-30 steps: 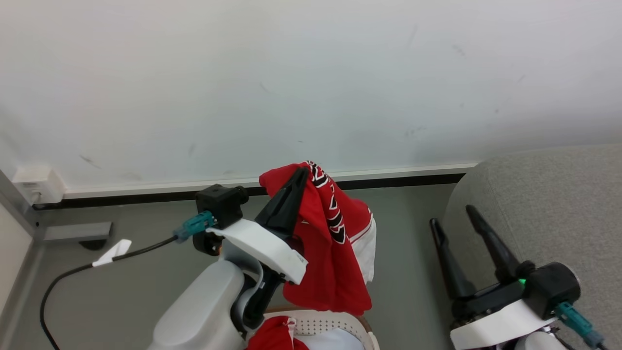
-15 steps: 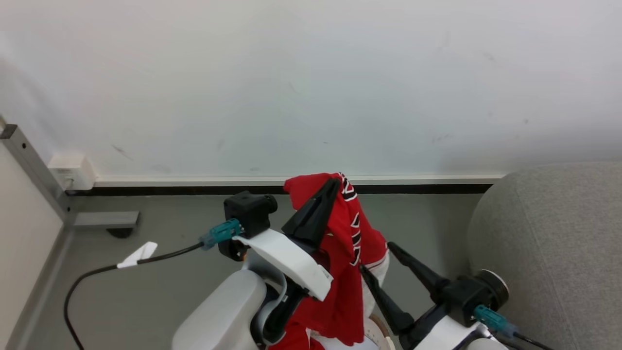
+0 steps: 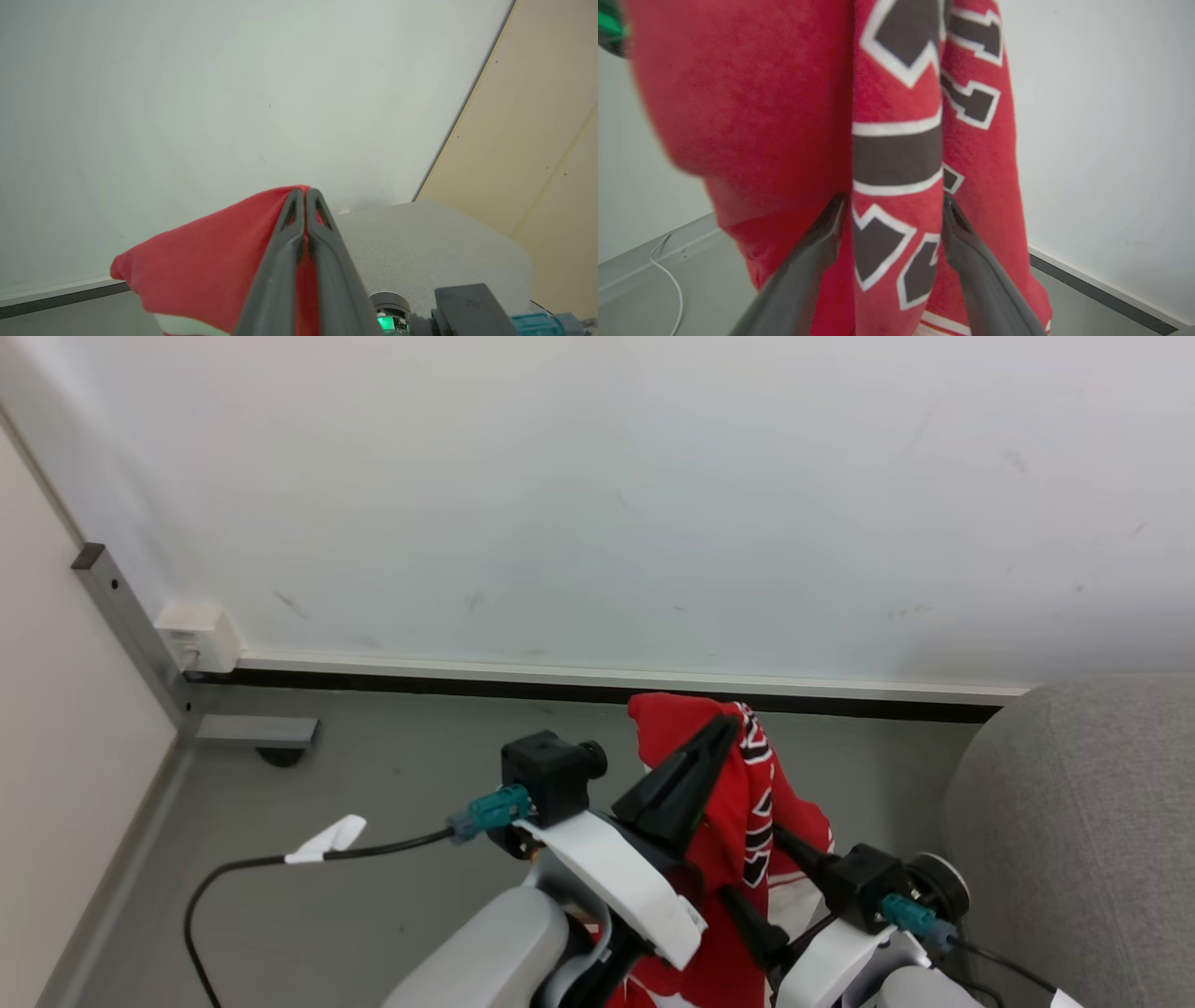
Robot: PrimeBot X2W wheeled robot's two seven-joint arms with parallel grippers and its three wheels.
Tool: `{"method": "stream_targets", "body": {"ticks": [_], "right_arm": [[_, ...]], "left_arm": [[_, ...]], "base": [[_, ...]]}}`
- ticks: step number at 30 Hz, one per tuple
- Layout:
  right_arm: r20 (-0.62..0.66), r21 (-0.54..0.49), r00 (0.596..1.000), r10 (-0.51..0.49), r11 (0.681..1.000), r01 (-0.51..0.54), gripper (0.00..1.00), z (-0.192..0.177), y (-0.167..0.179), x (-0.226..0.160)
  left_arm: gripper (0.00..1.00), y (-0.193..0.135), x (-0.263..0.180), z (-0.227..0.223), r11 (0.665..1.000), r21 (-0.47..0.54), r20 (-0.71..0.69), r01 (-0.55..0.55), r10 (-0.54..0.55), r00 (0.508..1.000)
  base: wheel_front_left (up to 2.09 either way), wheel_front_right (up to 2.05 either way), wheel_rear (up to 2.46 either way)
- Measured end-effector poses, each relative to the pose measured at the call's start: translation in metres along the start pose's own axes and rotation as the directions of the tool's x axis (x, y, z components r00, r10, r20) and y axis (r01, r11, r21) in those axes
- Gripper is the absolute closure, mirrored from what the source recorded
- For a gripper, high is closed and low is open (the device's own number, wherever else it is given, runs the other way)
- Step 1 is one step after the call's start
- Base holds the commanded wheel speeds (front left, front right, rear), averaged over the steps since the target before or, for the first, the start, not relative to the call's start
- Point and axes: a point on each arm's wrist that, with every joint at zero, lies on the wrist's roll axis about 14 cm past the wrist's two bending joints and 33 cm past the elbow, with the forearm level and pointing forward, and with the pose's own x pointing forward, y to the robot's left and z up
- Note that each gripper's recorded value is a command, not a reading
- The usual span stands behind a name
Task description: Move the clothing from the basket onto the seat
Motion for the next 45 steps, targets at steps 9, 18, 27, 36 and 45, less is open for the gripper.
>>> {"method": "stream_targets", "body": {"ticks": [9, 18, 27, 36, 45], "right_arm": [[0.005, 0.040, 1.000, -0.026, 0.999, 0.026, 1.00, 0.002, -0.005, 0.010], [0.045, 0.085, 0.996, -0.079, 0.994, 0.075, 1.00, 0.010, -0.019, 0.006], [0.095, 0.087, 0.983, -0.158, 0.985, 0.150, 1.00, 0.023, -0.045, -0.008], [0.171, 0.081, 0.941, -0.293, 0.956, 0.283, 1.00, 0.044, -0.090, -0.036], [0.247, 0.053, 0.871, -0.425, 0.903, 0.426, 1.00, 0.066, -0.132, -0.080]], "left_arm": [[1.00, -0.009, -0.009, -0.003, 1.000, -0.013, -0.014, 0.004, -0.004, 1.000], [1.00, -0.001, -0.013, -0.007, 0.999, -0.021, -0.024, -0.024, 0.023, 0.999], [0.00, 0.005, -0.014, -0.010, 0.998, -0.035, -0.022, -0.054, 0.054, 0.998], [0.00, 0.015, -0.018, -0.016, 0.998, 0.015, -0.015, -0.068, 0.068, 0.998], [0.00, -0.002, -0.010, -0.040, 1.000, 0.022, -0.053, 0.003, -0.002, 0.999]], "base": [[0.00, 0.00, 0.00], [0.00, 0.00, 0.00], [0.00, 0.00, 0.00], [0.00, 0.00, 0.00], [0.00, 0.00, 0.00]]}}
